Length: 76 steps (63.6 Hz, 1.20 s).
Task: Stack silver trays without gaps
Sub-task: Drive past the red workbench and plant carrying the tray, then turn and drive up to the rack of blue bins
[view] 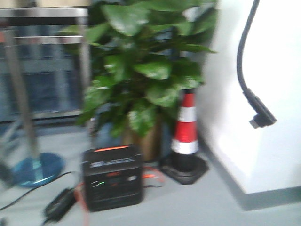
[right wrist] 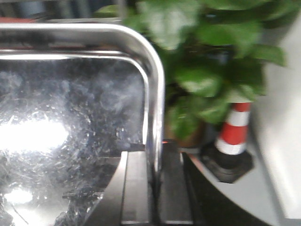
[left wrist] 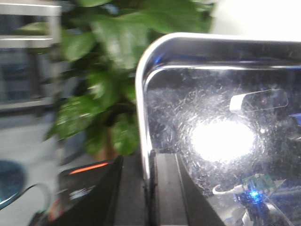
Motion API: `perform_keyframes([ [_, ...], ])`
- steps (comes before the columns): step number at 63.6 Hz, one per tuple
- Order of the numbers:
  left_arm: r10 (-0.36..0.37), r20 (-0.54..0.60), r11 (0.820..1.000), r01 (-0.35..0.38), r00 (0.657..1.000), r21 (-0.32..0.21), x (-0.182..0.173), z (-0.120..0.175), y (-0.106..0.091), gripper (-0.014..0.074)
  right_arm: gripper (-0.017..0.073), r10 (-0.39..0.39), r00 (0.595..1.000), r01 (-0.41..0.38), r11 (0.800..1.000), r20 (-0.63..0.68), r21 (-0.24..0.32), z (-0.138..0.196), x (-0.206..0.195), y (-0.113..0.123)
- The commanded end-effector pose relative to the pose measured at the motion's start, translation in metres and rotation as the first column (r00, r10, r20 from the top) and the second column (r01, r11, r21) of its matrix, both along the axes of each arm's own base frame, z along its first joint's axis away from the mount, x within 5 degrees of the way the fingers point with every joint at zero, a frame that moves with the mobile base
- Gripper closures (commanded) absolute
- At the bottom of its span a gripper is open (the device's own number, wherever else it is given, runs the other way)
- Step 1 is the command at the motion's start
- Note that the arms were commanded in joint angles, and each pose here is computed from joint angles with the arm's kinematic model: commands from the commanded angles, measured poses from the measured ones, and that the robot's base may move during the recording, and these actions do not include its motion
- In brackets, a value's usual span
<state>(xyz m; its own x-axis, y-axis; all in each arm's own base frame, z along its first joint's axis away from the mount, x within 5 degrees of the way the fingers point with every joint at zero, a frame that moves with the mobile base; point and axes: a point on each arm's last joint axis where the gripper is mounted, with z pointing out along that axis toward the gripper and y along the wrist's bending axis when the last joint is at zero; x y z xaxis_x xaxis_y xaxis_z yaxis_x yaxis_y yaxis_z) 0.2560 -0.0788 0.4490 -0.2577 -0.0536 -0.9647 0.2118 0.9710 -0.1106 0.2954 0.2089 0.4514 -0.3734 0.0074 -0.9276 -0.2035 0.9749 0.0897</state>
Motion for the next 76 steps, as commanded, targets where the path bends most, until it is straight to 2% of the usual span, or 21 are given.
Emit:
perform_keyframes([
  [1, -0.036, 0.060, 0.998, 0.039, 0.998, -0.055, -0.0039, 0.0101, -0.0061, 0.0611, 0.0637, 0.177, 0.962, -0.204, 0.973, 0.208, 0.111, 0.0229, -0.0049, 0.0212],
  [76, -0.036, 0.060, 0.998, 0.039, 0.998, -0.055, -0.0039, 0.0101, -0.0061, 0.0611, 0.0637, 0.186, 0.957, -0.216, 0.970, 0.222, 0.116, 0.0242, -0.0052, 0.0222],
])
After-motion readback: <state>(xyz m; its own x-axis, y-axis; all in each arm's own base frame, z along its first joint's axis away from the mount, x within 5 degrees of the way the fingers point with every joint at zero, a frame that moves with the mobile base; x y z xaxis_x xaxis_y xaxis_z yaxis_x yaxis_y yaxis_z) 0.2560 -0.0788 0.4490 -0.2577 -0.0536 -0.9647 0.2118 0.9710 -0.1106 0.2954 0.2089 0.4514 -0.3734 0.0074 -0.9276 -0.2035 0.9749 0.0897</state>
